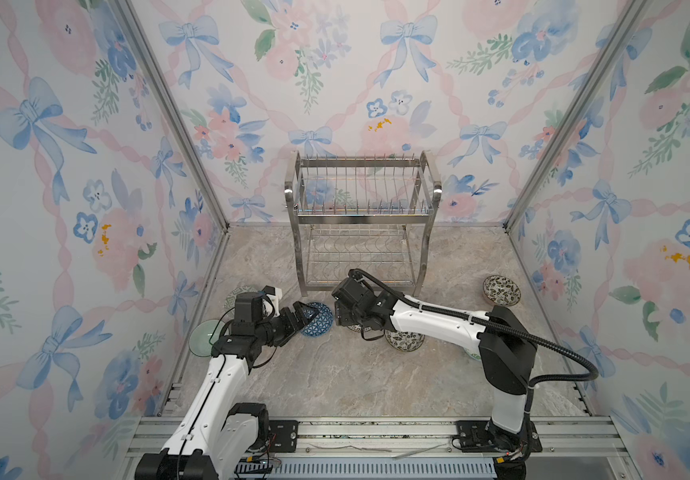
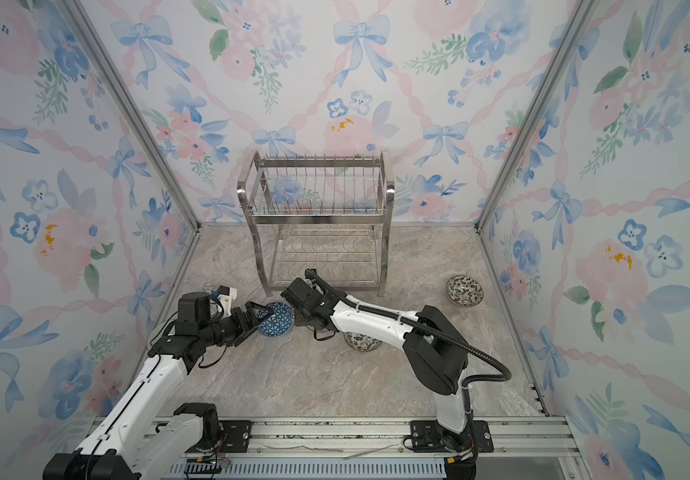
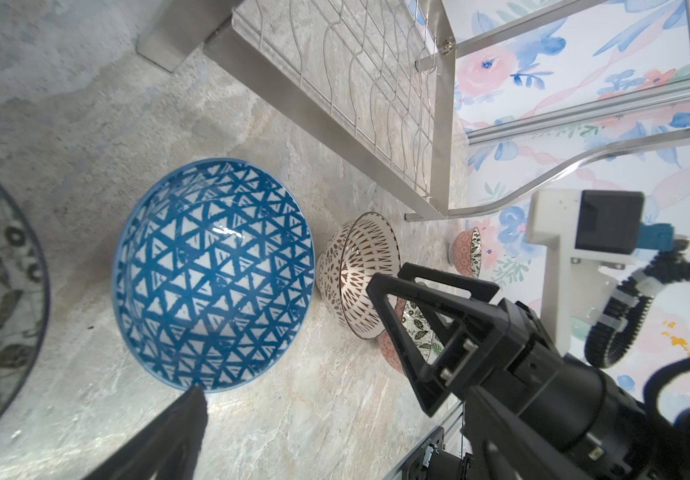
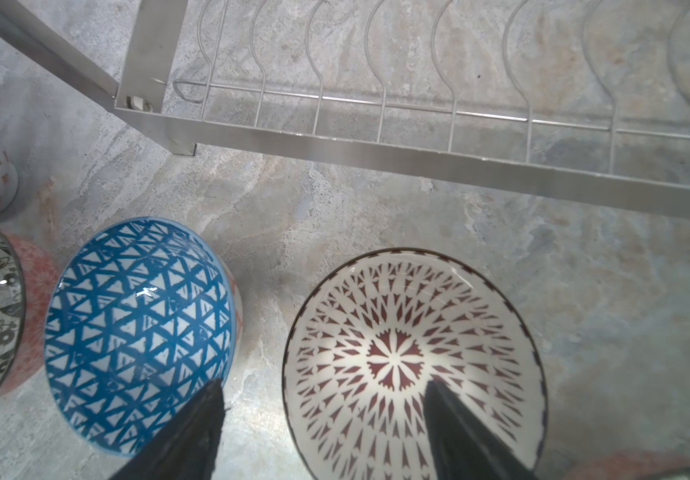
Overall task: Load the bowls into the dish rack
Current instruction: 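Lower right gripper onto starburst bowl rim while left hovers at blue bowl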
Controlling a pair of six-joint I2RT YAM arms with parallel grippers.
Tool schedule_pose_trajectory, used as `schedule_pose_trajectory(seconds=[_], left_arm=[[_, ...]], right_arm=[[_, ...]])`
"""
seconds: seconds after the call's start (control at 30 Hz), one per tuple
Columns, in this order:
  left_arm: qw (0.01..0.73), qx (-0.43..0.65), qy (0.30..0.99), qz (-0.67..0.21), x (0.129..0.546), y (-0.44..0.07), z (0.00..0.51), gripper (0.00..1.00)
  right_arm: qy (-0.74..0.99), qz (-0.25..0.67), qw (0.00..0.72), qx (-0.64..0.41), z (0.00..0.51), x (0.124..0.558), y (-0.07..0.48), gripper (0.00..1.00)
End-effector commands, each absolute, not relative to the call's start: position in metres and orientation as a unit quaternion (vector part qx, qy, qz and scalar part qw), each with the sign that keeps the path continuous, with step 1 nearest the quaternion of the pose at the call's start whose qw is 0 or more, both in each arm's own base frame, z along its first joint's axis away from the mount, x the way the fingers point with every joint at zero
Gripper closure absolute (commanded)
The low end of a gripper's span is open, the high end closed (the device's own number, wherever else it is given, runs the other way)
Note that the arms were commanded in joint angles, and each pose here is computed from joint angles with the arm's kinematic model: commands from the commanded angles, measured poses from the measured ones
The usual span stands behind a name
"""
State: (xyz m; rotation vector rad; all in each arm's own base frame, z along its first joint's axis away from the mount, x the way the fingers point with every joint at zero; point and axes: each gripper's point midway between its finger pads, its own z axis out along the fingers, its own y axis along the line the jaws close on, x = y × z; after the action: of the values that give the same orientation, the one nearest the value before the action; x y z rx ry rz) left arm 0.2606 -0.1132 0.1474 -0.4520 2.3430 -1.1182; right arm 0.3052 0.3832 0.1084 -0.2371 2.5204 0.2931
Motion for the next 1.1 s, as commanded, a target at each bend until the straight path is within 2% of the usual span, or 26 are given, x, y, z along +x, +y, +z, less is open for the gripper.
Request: schedule_pose_trajectory(seconds=[0.0,0.37,0.5,0.6,1.07], left_arm=[[0.265,-0.157,0.853,-0.421,0.265,-0.114,0.155,0.02],[0.268,-0.158,0.855,-0.414,0.268,-0.112,0.153,0.02],[0.270,-0.158,0.856,-0.412,0.269,-0.111,0.152,0.02],[0.271,-0.159,0.857,-0.408,0.269,-0.110,0.151,0.02],[0.279,-0.161,0.865,-0.385,0.276,-0.105,0.146,0.02]], right_arm=[[0.952,0.087,0.274,-0.104,0.098,0.302,0.383,0.30],[0.957,0.088,0.249,-0.117,0.076,0.300,0.392,0.36],[0.958,0.085,0.245,-0.122,0.073,0.300,0.394,0.40],[0.959,0.077,0.243,-0.124,0.070,0.301,0.391,0.47],[0.962,0.055,0.226,-0.141,0.049,0.300,0.388,0.61]])
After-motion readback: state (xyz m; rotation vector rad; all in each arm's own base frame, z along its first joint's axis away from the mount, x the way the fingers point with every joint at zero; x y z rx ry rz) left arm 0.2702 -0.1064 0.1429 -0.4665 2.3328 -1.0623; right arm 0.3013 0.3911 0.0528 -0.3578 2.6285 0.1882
